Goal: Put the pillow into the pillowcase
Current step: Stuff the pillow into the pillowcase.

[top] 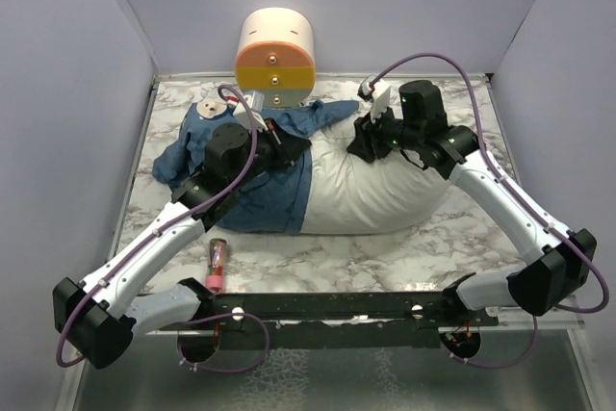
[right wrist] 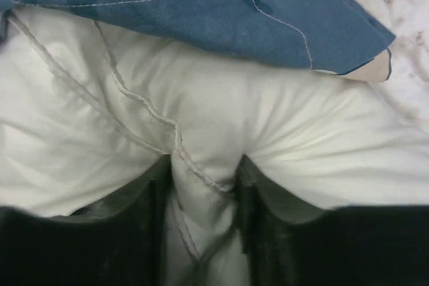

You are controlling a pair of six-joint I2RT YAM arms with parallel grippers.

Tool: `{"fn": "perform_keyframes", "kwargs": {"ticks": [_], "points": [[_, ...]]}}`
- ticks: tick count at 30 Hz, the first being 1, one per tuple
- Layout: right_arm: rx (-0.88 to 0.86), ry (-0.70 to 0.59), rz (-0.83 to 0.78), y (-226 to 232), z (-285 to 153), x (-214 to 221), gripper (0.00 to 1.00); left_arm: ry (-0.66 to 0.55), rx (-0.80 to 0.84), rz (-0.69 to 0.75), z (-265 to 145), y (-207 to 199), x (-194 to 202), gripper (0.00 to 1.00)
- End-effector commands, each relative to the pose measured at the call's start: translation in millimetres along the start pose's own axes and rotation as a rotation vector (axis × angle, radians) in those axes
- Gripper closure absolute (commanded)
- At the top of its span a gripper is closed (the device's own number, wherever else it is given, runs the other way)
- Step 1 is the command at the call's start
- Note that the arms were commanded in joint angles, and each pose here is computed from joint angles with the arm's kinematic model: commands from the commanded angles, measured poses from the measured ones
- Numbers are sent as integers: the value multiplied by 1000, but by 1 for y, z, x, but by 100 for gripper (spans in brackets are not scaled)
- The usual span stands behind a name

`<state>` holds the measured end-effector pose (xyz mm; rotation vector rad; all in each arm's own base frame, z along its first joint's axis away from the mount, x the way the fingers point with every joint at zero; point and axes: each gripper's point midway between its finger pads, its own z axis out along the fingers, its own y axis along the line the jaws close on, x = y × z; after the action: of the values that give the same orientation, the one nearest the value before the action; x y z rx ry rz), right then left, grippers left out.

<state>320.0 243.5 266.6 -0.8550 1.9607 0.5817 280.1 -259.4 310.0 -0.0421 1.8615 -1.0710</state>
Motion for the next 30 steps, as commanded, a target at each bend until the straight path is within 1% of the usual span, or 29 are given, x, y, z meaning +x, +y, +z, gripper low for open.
{"fn": "perform_keyframes", "kwargs": {"ticks": [1, 2, 3, 4, 6, 8, 12, 15, 18, 20, 22, 24, 26, 27, 28, 30], "points": [[-188, 153, 80, 32, 14, 46, 80, -24, 117, 33, -2, -39, -23, 100], [-198, 104, 84, 33, 17, 33, 90, -30, 137, 40, 2, -46, -29, 100], [-203, 61, 95, 34, 16, 20, 97, -37, 158, 49, 7, -54, -37, 100], [-193, -19, 90, 33, 14, -4, 99, -45, 182, 61, 11, -64, -45, 100], [-173, -141, 65, 29, 8, -48, 99, -75, 228, 83, 21, -84, -65, 100], [-151, -274, 27, 25, -3, -103, 99, -112, 270, 109, 32, -104, -85, 100], [-102, -485, -18, 17, -28, -183, 99, -161, 360, 149, 48, -144, -124, 100], [-46, -608, -52, 11, -51, -220, 99, -201, 426, 162, 46, -173, -148, 100], [-4, -688, -94, 10, -72, -230, 99, -222, 437, 173, 44, -179, -156, 100], [-20, -709, -147, 17, -77, -218, 99, -212, 425, 180, 42, -173, -149, 100], [-100, -691, -204, 34, -75, -190, 99, -177, 392, 182, 41, -154, -130, 100], [-175, -626, -219, 48, -64, -142, 99, -114, 341, 165, 40, -122, -95, 100], [-253, -528, -181, 61, -48, -80, 99, -35, 267, 130, 36, -80, -51, 100], [-295, -476, -147, 68, -42, -50, 99, -9, 233, 110, 26, -63, -33, 100], [-322, -428, -102, 74, -37, -21, 99, 19, 195, 88, 19, -44, -14, 98], [-355, -366, -22, 83, -36, 21, 99, 62, 111, 36, 4, -11, 15, 81]]}}
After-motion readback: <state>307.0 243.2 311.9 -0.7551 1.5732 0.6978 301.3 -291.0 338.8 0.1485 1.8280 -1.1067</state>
